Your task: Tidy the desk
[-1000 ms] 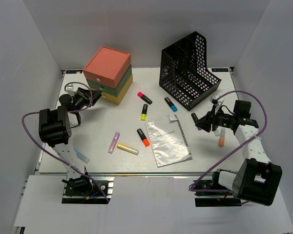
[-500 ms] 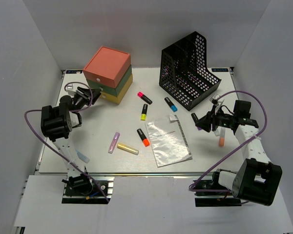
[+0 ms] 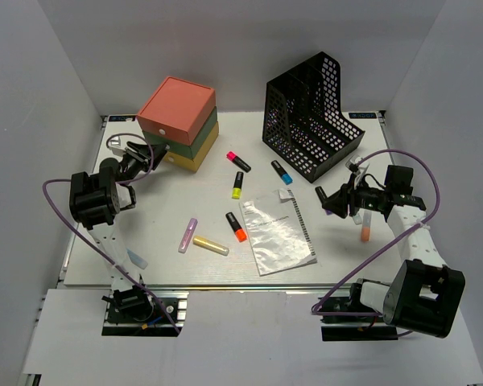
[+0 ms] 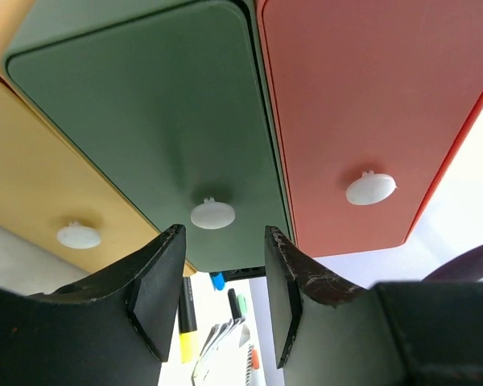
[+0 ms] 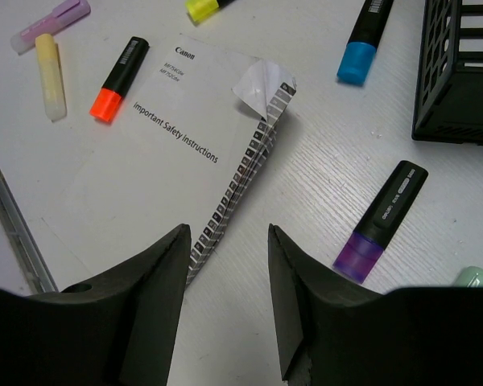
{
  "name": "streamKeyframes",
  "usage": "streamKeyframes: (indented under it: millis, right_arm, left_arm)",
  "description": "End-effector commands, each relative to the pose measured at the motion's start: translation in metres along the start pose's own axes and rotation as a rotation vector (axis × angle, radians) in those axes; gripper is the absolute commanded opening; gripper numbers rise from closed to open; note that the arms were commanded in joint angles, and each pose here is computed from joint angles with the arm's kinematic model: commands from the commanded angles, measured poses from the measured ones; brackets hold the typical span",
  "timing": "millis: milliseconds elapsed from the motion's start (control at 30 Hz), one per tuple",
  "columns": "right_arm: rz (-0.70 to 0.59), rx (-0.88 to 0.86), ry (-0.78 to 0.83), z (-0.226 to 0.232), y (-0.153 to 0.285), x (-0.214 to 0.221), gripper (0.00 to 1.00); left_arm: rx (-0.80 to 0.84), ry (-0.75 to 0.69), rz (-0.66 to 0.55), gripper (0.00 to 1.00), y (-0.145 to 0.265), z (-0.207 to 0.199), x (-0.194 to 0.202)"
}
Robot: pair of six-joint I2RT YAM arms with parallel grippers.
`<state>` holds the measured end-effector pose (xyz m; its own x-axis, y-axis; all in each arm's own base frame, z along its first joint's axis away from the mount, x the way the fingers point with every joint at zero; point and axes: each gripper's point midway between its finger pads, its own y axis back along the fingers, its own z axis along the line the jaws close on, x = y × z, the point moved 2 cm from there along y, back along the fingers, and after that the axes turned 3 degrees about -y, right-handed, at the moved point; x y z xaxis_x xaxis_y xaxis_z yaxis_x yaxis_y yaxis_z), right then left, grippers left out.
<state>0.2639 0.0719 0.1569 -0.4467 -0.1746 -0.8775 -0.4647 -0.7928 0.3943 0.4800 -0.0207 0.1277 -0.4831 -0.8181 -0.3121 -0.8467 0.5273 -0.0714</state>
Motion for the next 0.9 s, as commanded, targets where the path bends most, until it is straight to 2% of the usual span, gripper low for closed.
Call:
streamKeyframes:
  millis: [0, 867]
  right_arm:
    - [-0.016, -0.002, 0.035, -0.002, 0.001, -0.01, 0.49]
    - [-0.012, 0.0, 0.034, -0.002, 0.001, -0.01, 0.49]
  left_arm:
    - [0.044, -0.039, -0.009, 0.54, -0.003, -0.01, -0.009]
    - [0.01, 0.002, 0.006, 0.56, -0.014, -0.003, -0.006]
